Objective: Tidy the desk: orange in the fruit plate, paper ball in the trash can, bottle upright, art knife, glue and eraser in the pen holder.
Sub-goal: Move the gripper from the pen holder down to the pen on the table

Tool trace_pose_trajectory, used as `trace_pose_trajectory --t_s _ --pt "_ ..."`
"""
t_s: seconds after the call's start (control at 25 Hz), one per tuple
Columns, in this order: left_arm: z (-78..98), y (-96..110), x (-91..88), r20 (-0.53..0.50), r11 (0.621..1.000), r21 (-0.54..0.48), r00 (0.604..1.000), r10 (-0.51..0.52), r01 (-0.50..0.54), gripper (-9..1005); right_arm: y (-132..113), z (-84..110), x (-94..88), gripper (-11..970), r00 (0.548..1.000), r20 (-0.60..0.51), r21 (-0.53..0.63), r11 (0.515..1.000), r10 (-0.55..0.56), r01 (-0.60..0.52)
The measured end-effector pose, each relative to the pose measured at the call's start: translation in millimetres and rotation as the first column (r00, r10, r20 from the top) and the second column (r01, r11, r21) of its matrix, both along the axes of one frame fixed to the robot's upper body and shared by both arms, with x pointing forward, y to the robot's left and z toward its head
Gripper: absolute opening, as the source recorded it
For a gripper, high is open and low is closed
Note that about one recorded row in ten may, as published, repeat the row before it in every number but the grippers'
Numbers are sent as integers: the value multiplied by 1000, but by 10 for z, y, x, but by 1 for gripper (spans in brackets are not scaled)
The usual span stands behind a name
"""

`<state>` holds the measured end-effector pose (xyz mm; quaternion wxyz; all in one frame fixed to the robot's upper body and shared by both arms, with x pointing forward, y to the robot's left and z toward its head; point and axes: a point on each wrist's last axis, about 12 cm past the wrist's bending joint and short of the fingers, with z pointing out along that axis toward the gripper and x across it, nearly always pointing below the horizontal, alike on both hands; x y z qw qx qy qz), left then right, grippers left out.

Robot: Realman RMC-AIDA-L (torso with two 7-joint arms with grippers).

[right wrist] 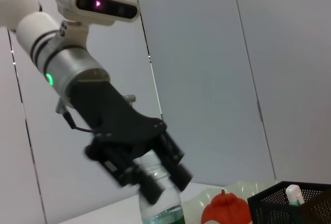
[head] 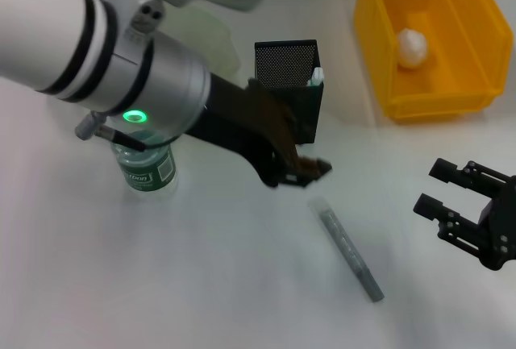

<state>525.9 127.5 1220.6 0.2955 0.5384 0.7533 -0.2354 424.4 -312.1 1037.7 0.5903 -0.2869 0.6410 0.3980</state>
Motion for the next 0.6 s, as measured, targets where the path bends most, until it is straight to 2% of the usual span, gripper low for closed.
trace_pose_trajectory --t_s 0.04,0.12,0.24,0.6 --pt "37 -133 -66 -27 994 74 997 -75 77 439 -3 -2 -6 570 1000 -1 0 1000 -1 1" --pt "38 -172 -87 -25 991 91 995 -97 99 439 -3 -5 -12 570 1000 -2 1 1000 -3 3" --pt "-10 -268 -139 -4 975 170 990 -143 142 439 -11 -11 -27 570 1000 -5 1 1000 -8 8" --pt "-184 -354 -200 19 944 272 980 -199 187 438 -44 -20 -60 569 999 -6 5 999 -36 36"
